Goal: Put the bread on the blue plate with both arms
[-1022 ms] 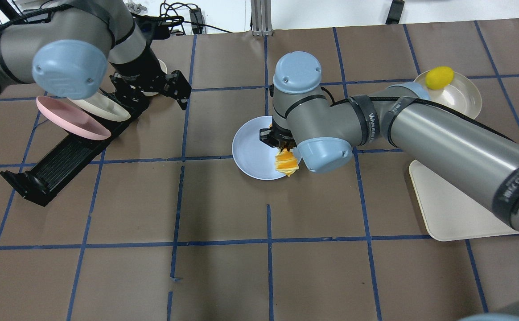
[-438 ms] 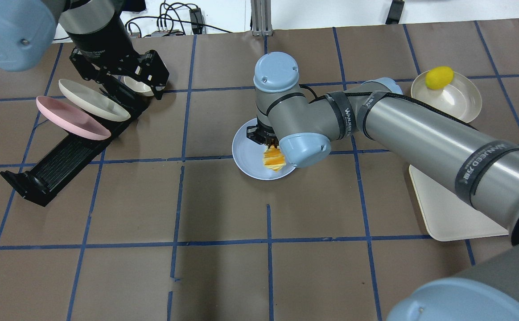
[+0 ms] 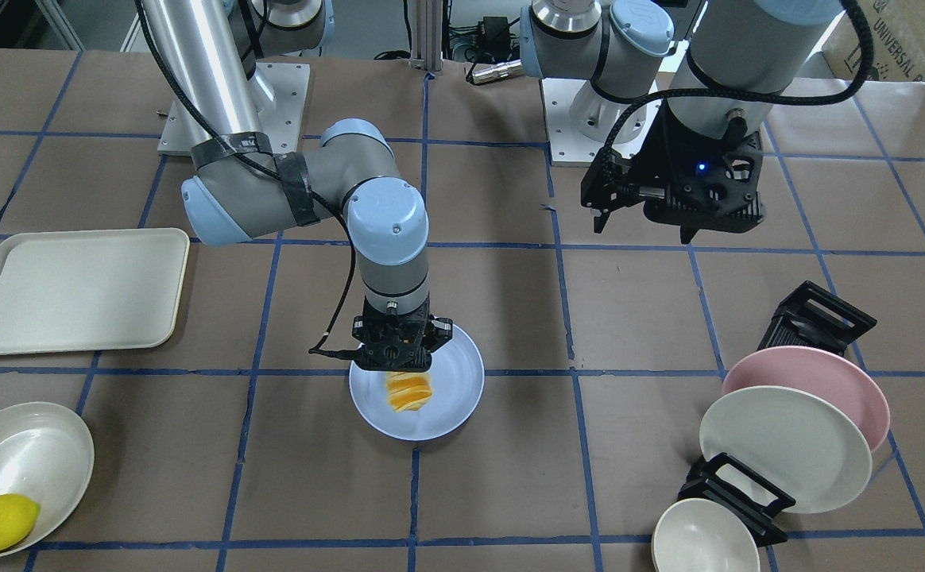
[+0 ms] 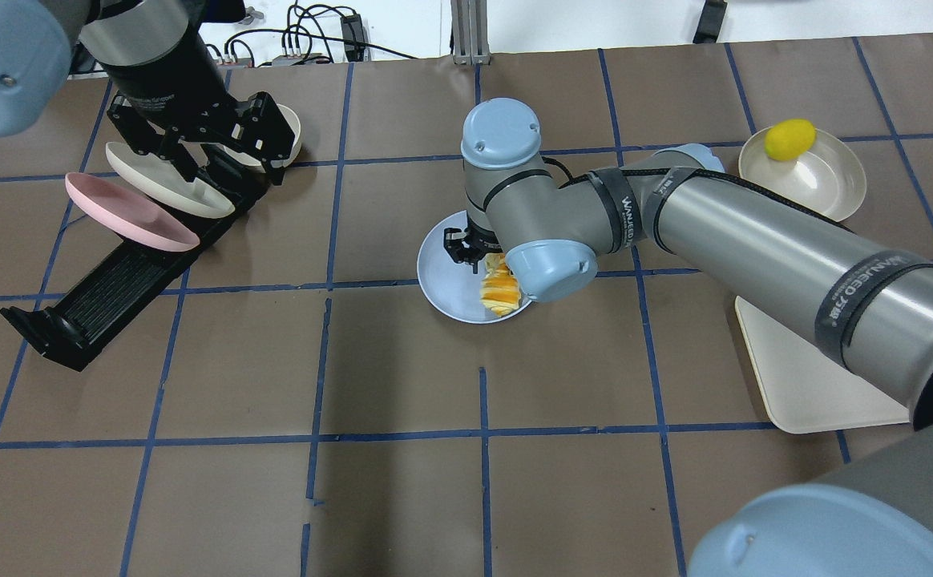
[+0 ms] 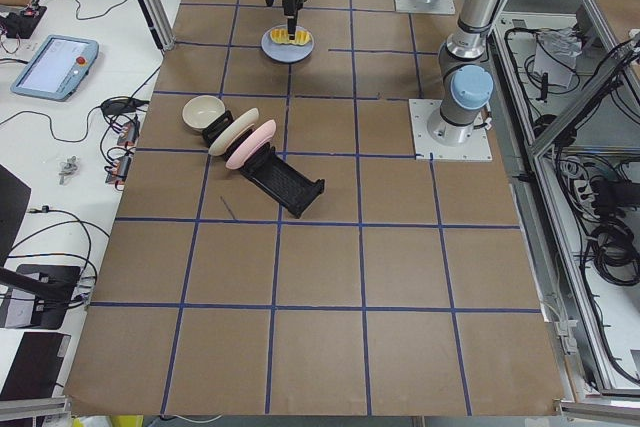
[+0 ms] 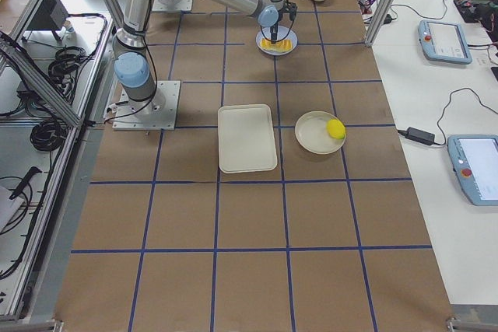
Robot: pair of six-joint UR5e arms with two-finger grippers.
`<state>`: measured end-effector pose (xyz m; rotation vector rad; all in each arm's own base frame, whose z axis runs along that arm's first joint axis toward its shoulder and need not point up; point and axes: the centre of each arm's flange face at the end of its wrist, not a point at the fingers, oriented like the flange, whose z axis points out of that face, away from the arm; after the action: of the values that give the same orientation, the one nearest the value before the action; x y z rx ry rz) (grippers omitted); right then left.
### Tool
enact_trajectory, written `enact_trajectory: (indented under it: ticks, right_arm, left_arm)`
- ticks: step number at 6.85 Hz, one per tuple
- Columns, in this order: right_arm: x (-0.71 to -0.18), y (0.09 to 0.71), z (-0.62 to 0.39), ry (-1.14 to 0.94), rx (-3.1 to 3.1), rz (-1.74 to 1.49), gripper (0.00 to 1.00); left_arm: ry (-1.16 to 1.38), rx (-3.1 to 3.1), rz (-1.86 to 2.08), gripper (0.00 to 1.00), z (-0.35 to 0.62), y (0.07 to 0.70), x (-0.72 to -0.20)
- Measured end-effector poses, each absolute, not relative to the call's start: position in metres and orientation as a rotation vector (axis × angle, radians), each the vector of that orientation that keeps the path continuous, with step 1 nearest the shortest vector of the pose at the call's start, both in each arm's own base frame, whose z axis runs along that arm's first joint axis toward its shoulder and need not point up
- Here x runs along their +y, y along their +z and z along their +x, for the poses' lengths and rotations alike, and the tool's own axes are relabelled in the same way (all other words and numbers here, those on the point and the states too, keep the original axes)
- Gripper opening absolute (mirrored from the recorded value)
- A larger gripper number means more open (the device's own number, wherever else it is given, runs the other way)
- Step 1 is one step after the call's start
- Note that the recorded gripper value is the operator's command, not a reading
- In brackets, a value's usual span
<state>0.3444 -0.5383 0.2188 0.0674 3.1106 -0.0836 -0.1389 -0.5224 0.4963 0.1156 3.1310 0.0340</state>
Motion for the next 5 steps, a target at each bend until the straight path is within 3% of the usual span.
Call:
enact_trajectory:
  ticks: [2,5]
  right_arm:
    - [-0.546,0.231,0.344,-0.116,3.101,0.077,1.00]
    - [-0.593,0.315,0.317,-0.344,3.101,-0.016,1.00]
  left_arm:
    - [0.045,3.129,0.078,1.00,-0.137,0.497,-0.521]
    - [0.046,3.133,0.071,1.00,-0.136,0.499,-0.520]
